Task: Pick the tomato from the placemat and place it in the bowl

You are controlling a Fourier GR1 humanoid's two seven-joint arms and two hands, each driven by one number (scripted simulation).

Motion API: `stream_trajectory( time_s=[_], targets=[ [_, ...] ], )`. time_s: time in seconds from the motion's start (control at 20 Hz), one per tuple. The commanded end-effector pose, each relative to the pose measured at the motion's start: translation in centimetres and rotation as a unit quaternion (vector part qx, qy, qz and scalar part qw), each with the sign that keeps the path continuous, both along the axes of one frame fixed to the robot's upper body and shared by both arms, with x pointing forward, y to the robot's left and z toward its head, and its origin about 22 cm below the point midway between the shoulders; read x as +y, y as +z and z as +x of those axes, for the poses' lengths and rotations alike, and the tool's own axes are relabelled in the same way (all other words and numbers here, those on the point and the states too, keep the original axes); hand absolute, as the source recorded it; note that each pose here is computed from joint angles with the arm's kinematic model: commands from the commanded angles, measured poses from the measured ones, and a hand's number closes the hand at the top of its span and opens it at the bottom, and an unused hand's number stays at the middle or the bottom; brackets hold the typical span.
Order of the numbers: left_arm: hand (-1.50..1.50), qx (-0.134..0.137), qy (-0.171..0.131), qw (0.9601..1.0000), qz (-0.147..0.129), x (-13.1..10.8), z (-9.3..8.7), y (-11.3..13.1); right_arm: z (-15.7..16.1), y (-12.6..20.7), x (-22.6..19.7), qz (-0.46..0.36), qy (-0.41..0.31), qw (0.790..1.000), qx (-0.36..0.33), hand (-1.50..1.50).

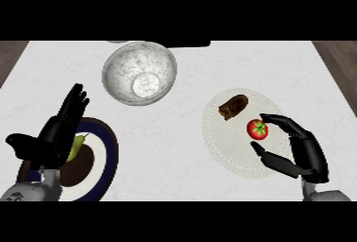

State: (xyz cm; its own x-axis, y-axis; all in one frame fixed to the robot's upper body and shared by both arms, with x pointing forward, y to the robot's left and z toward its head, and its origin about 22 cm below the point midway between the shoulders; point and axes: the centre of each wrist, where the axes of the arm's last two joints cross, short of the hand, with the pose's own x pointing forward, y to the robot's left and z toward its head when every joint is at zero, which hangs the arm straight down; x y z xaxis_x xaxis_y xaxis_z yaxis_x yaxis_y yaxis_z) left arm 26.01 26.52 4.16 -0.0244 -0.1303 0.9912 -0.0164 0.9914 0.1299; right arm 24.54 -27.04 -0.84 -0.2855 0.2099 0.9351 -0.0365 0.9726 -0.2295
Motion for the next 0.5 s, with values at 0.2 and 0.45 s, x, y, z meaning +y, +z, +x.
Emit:
stream_trajectory(
  time_s=[0.2, 0.45],
  targets=[
    [0.0, 0.005, -0.014, 0.9998, -0.016, -3.8, 1.2, 0.7, -4.2, -2.1, -5.7, 0.079, -0.031, 0.981, -0.174, -1.5],
    [0.0, 0.007, -0.015, 0.9998, -0.009, -4.2, 2.1, -1.4, -4.6, 2.7, -9.4, -0.001, -0.078, 0.987, -0.143, -1.5]
  ],
)
